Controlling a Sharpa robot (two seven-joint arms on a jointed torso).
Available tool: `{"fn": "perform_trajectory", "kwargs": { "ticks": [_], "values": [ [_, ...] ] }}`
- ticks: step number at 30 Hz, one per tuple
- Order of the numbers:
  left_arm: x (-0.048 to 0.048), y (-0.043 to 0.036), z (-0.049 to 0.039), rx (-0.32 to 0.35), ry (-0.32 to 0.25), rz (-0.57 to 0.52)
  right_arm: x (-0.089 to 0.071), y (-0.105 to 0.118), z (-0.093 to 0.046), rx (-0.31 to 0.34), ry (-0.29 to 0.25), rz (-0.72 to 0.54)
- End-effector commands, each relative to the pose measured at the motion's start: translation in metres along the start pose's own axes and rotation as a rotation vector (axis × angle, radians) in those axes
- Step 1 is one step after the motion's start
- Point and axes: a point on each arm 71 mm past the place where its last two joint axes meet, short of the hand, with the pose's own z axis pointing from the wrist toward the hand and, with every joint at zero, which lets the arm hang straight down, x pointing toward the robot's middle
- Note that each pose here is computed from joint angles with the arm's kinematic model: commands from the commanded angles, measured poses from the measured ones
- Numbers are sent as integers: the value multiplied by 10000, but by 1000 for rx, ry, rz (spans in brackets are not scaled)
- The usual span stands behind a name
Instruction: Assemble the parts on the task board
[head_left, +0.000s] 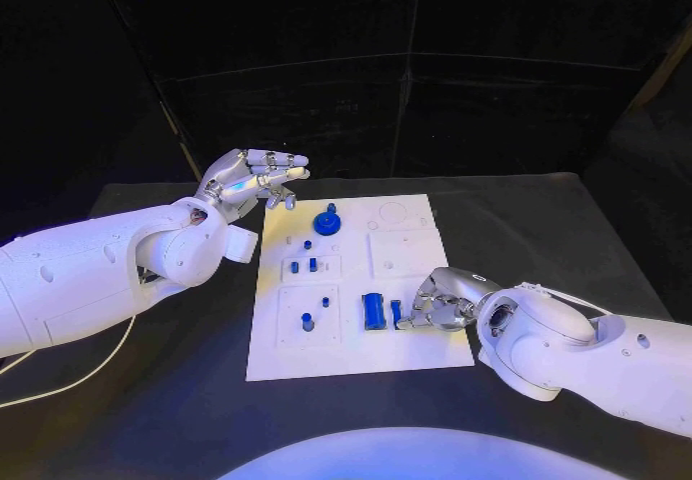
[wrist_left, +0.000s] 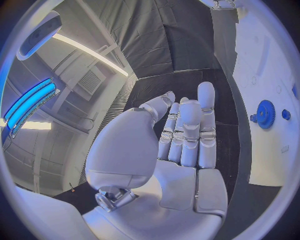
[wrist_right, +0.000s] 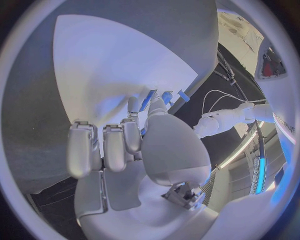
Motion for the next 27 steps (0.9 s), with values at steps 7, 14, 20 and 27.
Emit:
{"fn": "perform_trajectory", "kwargs": {
  "ticks": [7, 14, 20, 27],
  "values": [
    [2, -15, 3, 10, 2, -3, 22, 27, 1, -11, 29, -15],
    [-4, -15, 0, 10, 1, -3, -15, 49, -49, -56, -4, 47],
    [-16, -13, 3, 11, -4, 0, -94, -8, -91, -138, -32, 243],
    [-60, 6, 21, 0, -48, -16, -331, -173, 64, -202, -55, 566]
  ]
}}
